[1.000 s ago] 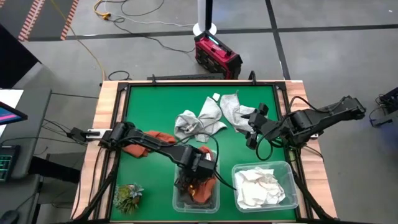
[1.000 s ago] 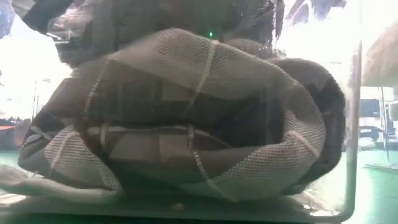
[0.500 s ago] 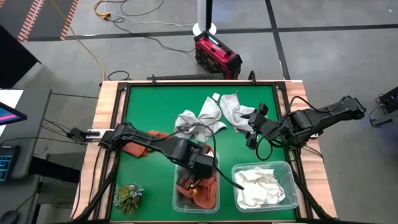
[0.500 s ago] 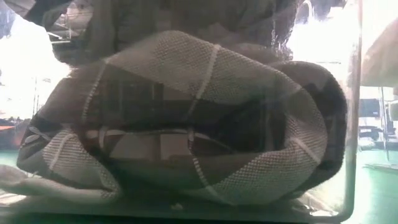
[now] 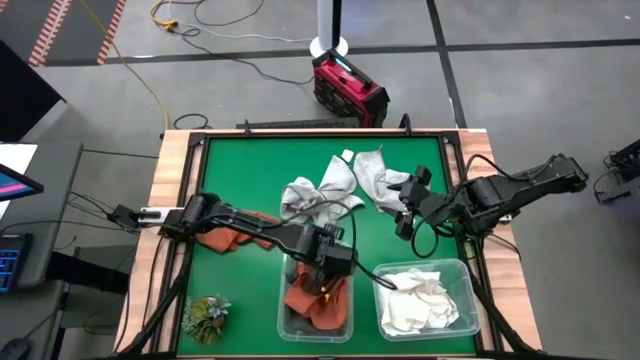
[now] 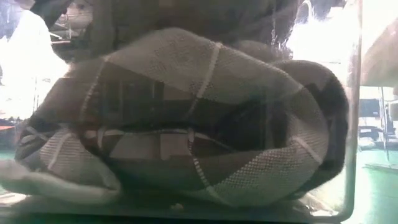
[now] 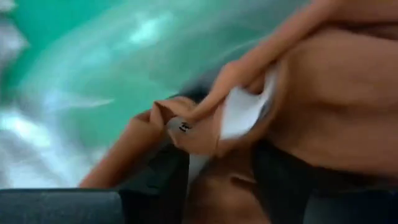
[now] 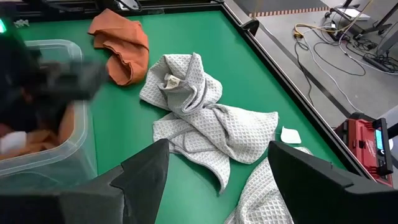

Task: Sort towels by color in basket
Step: Put the top orange towel into the left transparent bin

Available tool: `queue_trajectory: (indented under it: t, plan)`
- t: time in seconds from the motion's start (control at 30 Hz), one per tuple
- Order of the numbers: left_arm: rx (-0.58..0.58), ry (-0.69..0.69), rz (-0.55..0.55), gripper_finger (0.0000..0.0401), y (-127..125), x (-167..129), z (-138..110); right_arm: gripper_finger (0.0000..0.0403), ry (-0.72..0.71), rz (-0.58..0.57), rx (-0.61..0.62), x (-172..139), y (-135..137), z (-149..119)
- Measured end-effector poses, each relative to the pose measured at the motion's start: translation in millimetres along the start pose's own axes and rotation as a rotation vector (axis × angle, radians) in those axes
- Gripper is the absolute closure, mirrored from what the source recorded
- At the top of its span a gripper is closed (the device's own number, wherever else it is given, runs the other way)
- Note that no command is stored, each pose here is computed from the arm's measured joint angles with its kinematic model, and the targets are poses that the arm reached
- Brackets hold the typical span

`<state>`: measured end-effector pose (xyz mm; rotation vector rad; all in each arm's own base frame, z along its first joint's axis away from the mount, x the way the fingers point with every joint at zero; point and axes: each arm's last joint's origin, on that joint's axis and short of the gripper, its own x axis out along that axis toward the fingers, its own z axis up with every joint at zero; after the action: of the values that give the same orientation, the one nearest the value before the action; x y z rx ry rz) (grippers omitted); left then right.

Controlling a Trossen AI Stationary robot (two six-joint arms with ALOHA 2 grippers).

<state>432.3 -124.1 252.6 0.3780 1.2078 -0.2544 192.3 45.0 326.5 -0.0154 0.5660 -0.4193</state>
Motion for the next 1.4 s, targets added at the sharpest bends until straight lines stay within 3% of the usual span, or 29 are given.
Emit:
queue_trajectory:
  t: [0.1, 0.27, 0.47, 0.7, 0.83, 0.97, 1.4]
  plan:
    - [0.02, -0.033, -0.08, 0.0235, -8.3, 17.5, -3.4, 0.0097, 0.0, 0.0, 0.0, 0.0, 0.0, 0.0]
    - [0.082, -0.049, -0.069, 0.0235, -17.2, 13.2, -0.3, 0.0097, -0.002, -0.001, 0.003, 0.2, -0.2, 0.3]
    - [0.106, -0.179, -0.04, 0.0235, -16.0, -32.9, 13.1, 0.0097, -0.004, 0.001, 0.004, 0.1, 0.0, 0.5]
    - [0.202, -0.292, 0.06, 0.0235, -14.1, -82.7, 12.4, 0.0097, 0.0, -0.001, 0.001, 0.1, -0.1, 0.1]
    - [0.251, -0.405, -0.056, 0.0235, -24.1, -102.8, 14.0, 0.0097, 0.002, -0.001, -0.002, 0.1, -0.2, -0.2]
    - [0.261, -0.475, -0.243, 0.0235, -38.0, -98.0, 21.3, 0.0097, 0.002, -0.002, -0.002, 0.1, -0.3, -0.2]
    - [0.239, -0.338, -0.421, 0.0235, -58.6, -25.2, 30.7, 0.0097, 0.002, -0.002, -0.001, 0.1, -0.3, -0.2]
